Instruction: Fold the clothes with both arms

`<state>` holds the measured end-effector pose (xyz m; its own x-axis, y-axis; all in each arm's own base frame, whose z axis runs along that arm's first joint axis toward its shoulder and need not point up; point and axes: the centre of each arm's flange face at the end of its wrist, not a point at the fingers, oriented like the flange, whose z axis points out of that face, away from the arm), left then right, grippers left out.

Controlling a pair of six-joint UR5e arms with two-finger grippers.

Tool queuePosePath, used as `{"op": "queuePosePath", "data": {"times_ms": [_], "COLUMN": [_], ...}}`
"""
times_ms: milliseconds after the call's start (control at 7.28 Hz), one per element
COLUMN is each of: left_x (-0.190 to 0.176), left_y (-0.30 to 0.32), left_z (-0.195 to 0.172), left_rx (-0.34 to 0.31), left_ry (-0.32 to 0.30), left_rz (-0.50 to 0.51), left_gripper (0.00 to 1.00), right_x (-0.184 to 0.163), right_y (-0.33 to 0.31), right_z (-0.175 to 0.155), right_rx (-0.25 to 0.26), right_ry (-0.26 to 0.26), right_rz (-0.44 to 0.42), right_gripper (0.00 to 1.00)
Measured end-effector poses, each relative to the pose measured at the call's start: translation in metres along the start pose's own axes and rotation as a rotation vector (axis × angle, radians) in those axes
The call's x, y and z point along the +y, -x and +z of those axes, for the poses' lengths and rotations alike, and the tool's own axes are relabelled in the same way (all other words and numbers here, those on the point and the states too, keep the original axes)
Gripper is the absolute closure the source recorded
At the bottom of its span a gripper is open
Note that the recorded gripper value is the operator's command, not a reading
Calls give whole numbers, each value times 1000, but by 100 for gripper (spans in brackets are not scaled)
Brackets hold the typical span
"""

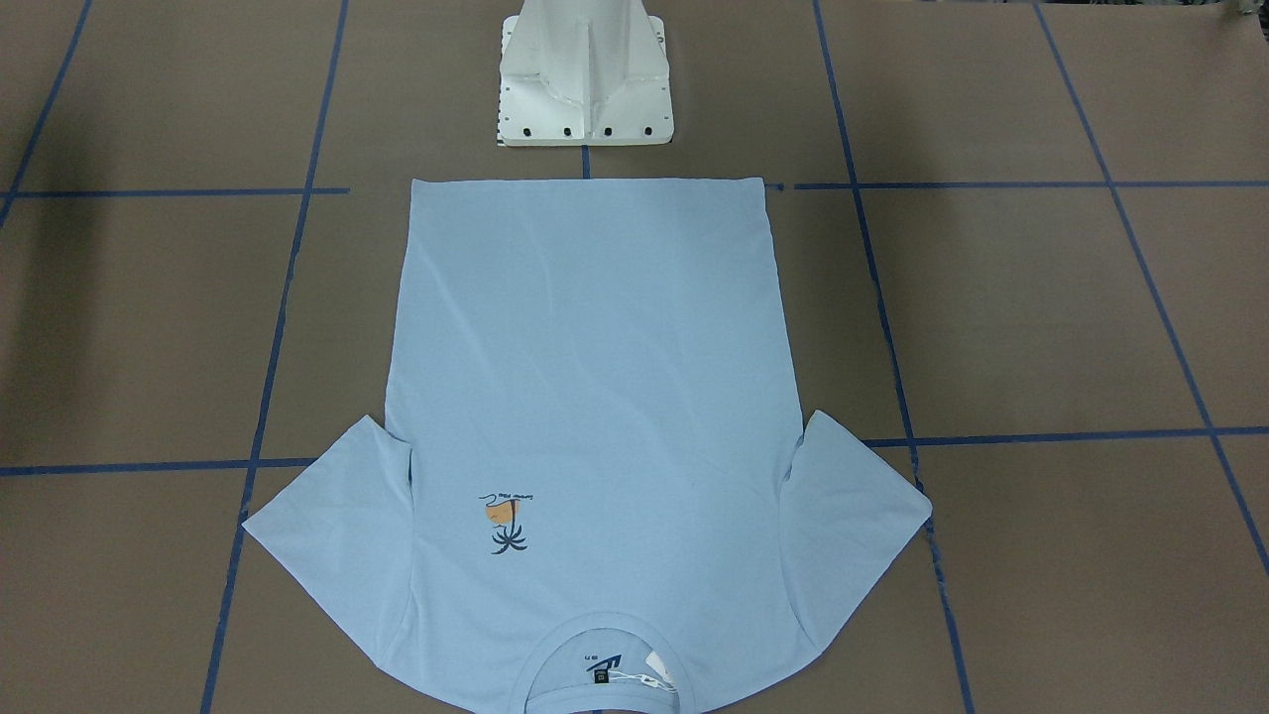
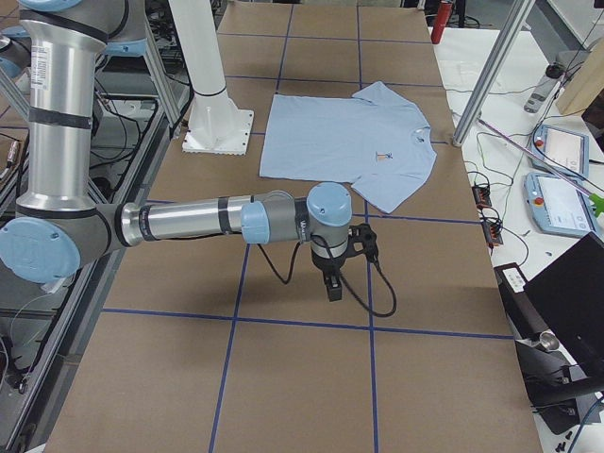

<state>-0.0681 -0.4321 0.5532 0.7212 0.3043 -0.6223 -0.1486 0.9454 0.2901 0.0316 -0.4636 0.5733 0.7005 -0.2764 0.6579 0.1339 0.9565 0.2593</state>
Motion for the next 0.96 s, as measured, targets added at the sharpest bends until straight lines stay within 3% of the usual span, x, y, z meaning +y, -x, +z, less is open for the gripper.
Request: {"op": "queuePosePath", "data": {"times_ms": [412,686,961], "left_x": [-44,-49,-49], "left_y": [9,20,21], "left_z": [1,16,18], "left_rx": [-14,11,29], "left_ry": [-135,-166,-174], "left_rz": [116,130,135], "left_gripper": [0,0,0], "right_x": [-58,-107,-178], "right_y": [-9,1,89], "right_z": [22,60,84], "right_rx": [-28,-71,-118], "right_ry": [-24,-46,-47], "right_rz": [-51,-69,53], "right_gripper": [0,0,0]}}
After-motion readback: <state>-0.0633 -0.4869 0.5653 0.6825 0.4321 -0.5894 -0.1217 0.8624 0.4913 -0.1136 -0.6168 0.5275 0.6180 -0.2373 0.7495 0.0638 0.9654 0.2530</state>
